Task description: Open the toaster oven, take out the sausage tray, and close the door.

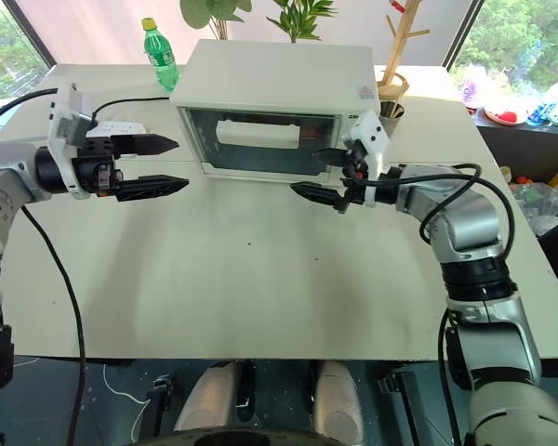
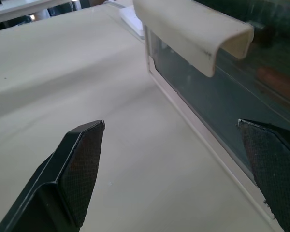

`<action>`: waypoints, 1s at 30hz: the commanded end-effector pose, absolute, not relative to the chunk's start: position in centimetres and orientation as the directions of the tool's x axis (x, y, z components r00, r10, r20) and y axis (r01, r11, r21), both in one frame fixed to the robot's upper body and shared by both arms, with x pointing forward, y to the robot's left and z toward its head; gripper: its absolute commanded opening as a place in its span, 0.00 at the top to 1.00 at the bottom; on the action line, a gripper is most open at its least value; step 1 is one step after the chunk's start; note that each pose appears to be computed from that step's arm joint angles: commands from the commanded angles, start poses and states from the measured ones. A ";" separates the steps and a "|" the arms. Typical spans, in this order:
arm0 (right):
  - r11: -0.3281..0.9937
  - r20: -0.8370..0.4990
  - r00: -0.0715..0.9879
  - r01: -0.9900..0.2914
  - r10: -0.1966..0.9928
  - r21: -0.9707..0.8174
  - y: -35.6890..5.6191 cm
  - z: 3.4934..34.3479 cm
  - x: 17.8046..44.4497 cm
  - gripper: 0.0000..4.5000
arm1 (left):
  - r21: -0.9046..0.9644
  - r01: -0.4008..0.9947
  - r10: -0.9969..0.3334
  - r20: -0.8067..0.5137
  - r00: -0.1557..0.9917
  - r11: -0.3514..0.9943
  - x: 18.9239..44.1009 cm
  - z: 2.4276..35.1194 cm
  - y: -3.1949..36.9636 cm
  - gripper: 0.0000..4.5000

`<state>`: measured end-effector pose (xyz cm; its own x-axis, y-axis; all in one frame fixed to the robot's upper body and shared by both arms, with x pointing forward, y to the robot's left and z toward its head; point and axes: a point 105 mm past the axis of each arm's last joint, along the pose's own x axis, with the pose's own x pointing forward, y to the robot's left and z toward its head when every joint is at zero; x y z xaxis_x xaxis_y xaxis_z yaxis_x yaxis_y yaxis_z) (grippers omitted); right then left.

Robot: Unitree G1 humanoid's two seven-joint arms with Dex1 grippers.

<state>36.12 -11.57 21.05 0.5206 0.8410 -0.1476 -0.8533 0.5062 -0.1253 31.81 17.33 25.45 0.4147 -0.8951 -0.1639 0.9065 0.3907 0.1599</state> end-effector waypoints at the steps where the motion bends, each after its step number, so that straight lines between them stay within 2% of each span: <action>1: 0.498 -0.087 0.519 -0.847 0.850 -0.184 -10.5 23.1 37.0 0.00 | 0.215 0.900 -0.900 -0.139 0.412 0.379 31.4 26.9 17.2 0.02; 10: 0.441 -0.035 0.455 -0.876 0.890 -0.193 -7.7 24.2 36.9 0.00 | 0.218 0.892 -0.893 -0.136 0.430 0.397 31.6 26.9 17.4 0.02; 21: 0.384 0.003 0.391 -0.902 0.920 -0.196 -6.0 24.8 34.4 0.00 | 0.218 0.872 -0.880 -0.098 0.465 0.437 33.1 27.5 17.4 0.02; 25: 0.382 0.014 0.385 -0.907 0.923 -0.177 -5.7 24.6 33.2 0.00 | 0.209 0.869 -0.880 -0.068 0.470 0.449 33.8 28.1 17.2 0.02; 30: 0.390 0.002 0.393 -0.913 0.920 -0.122 -5.5 22.8 31.6 0.00 | 0.200 0.870 -0.885 -0.027 0.465 0.451 34.9 29.4 16.5 0.02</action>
